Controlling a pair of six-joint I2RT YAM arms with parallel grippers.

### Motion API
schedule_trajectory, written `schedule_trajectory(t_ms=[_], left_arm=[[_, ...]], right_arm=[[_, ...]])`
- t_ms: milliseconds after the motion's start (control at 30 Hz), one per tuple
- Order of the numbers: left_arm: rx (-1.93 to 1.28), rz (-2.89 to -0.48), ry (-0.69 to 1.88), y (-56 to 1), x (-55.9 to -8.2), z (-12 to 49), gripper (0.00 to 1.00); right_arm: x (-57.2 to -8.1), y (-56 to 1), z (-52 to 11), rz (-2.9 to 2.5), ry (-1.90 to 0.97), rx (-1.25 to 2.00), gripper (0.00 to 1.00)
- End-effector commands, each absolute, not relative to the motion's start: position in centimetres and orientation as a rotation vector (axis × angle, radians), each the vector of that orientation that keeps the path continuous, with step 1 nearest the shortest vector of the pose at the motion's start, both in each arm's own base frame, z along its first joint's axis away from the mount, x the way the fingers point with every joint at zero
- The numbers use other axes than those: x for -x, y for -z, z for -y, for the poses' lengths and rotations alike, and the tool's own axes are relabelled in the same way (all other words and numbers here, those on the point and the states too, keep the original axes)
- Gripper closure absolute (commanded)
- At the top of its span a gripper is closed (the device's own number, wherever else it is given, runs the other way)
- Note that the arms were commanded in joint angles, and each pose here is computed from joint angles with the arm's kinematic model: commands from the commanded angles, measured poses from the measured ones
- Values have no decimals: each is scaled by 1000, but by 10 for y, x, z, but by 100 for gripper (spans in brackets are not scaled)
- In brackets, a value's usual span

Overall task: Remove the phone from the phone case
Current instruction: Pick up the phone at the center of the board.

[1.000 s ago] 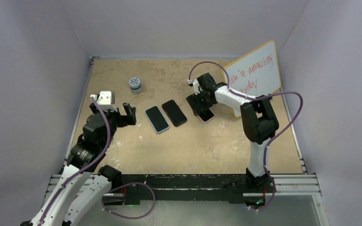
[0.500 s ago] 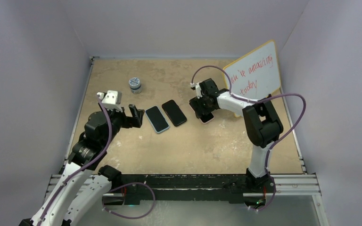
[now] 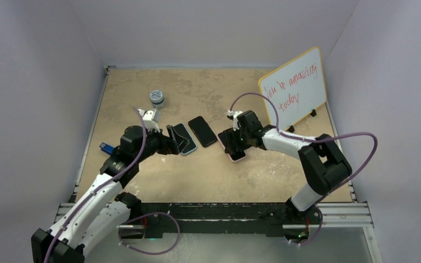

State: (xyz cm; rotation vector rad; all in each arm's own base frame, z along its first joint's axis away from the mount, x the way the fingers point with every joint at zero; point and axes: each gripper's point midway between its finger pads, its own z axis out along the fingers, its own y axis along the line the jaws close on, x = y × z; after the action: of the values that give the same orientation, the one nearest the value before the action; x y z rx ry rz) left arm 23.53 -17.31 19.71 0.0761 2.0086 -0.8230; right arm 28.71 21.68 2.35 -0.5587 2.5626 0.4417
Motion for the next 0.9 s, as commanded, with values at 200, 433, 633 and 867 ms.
schedule_trajectory(t_ms=[200,433,633,867], left_arm=[[76,-2045,1206,-159,-237,225,15],[118,-2076,1245,-144,-246,252,19],[146,-2129,1190,-124,-259,273,25],[272,-2172,1149,-85,-263,277,39]], right_arm=[[-250,-52,-256,-2377,-891,341,100],[-232,-49,-269,-2336,-1002,366,100],[-221,-52,-286,-2296,-1057,393,100],[-217,-58,-300,-2252,-1096,386,100]])
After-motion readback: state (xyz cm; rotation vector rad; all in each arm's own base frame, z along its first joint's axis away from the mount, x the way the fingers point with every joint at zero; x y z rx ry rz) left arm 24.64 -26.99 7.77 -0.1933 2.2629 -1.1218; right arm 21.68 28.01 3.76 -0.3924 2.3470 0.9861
